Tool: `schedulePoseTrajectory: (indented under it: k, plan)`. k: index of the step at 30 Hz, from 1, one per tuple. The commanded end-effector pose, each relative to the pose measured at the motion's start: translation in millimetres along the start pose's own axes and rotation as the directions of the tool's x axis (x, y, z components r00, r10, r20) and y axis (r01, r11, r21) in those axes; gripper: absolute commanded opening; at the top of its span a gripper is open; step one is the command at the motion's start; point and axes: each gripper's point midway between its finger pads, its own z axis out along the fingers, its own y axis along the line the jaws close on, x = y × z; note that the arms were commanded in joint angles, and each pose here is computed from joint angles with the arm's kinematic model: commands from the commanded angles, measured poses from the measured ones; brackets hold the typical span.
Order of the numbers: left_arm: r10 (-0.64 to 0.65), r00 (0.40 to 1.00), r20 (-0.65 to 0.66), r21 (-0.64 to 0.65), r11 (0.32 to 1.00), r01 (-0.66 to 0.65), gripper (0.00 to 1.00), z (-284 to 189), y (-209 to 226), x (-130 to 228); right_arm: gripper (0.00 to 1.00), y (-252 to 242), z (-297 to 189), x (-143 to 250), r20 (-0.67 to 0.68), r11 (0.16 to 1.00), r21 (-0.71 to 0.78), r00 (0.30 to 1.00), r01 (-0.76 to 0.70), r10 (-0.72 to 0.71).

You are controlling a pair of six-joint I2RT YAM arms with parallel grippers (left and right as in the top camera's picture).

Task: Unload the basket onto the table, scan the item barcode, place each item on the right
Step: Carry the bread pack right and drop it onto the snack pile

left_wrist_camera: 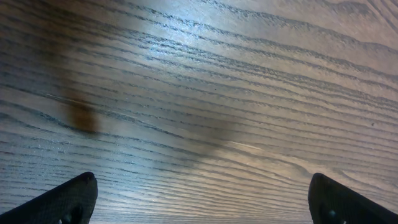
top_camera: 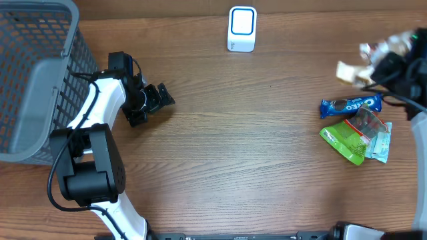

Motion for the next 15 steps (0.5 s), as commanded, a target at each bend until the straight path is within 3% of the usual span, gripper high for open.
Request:
schedulePoseTrajectory:
  k: [1,6,7,8,9,10,12,15]
  plan:
    - [0.009,1.000,0.014,0.000,1.000,-0.009,1.00,-2.5,-2.8,-4.3,0.04,-24.0,38.5,40.0,-0.169,0.994,0.016,0.980,-0.104,0.106]
    - [0.008,1.000,0.014,0.001,1.000,-0.008,1.00,-2.5,-2.9,-4.2,0.04,-43.5,74.4,72.6,-0.249,0.992,0.048,0.961,-0.116,0.124]
    - [0.008,1.000,0.014,0.000,1.000,-0.008,1.00,-2.5,-2.8,-4.2,0.09,-42.4,76.7,73.7,-0.249,0.994,0.035,0.962,-0.104,0.109]
    - [0.008,1.000,0.014,0.000,1.000,-0.008,1.00,-2.5,-2.8,-4.3,0.21,-41.2,77.2,72.8,-0.246,0.995,0.027,0.964,-0.097,0.101]
    - [0.008,1.000,0.014,0.000,1.000,-0.008,1.00,-2.5,-2.8,-4.2,0.46,-39.8,76.8,70.8,-0.240,0.995,0.022,0.966,-0.097,0.100]
    - [0.009,1.000,0.014,0.000,1.000,-0.009,1.00,-2.5,-2.8,-4.3,0.59,-38.2,74.9,67.6,-0.231,0.995,0.014,0.968,-0.099,0.099]
    - [0.009,1.000,0.014,0.000,1.000,-0.009,1.00,-2.5,-2.9,-4.1,0.71,-35.2,69.1,61.0,-0.217,0.995,0.003,0.971,-0.099,0.097]
    - [0.008,1.000,0.014,0.000,1.000,-0.008,1.00,-2.5,-2.8,-4.2,0.77,-21.1,47.8,48.4,-0.206,0.995,-0.065,0.976,-0.078,0.063]
